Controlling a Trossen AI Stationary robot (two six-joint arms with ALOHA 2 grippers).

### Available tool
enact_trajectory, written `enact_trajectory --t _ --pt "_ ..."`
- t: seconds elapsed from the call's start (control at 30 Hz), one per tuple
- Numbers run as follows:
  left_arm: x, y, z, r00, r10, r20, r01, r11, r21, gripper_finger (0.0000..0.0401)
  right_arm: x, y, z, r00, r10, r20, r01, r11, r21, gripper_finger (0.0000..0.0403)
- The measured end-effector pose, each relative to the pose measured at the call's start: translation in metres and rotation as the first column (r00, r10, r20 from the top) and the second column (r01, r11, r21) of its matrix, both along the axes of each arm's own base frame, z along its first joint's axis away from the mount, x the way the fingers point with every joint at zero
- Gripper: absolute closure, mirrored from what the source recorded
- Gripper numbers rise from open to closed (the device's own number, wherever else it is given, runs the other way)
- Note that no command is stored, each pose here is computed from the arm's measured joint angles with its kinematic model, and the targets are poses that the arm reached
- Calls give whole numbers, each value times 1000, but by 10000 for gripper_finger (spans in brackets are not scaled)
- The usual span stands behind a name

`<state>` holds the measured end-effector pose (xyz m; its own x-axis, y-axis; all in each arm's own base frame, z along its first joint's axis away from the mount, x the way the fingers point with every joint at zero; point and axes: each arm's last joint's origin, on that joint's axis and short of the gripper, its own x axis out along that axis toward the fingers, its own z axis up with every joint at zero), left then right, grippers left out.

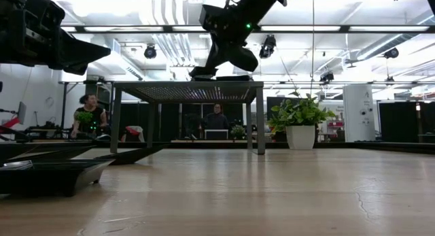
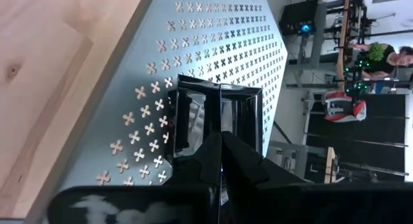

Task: Pick & Place Mini shaped plates
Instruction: Stack the black square plate on top of the black square plate on the shelf, then stack the black square plate on top of the black square plates on the shelf

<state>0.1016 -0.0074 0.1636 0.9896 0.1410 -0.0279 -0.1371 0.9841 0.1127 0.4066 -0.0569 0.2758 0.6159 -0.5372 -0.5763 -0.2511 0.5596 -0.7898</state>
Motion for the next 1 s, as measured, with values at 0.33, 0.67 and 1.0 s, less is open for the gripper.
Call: enact_trajectory --t 0.33,0.67,1.0 --pt "0 0 0 1000 0 0 0 1000 0 401 1 -1 -2 1000 5 22 -6 1000 27 366" --pt "0 0 0 1000 0 0 0 1000 0 401 -1 14 7 996 -31 89 25 997 67 299" --pt "0 0 0 1000 0 0 0 1000 0 401 -13 89 20 986 8 168 -45 975 218 297"
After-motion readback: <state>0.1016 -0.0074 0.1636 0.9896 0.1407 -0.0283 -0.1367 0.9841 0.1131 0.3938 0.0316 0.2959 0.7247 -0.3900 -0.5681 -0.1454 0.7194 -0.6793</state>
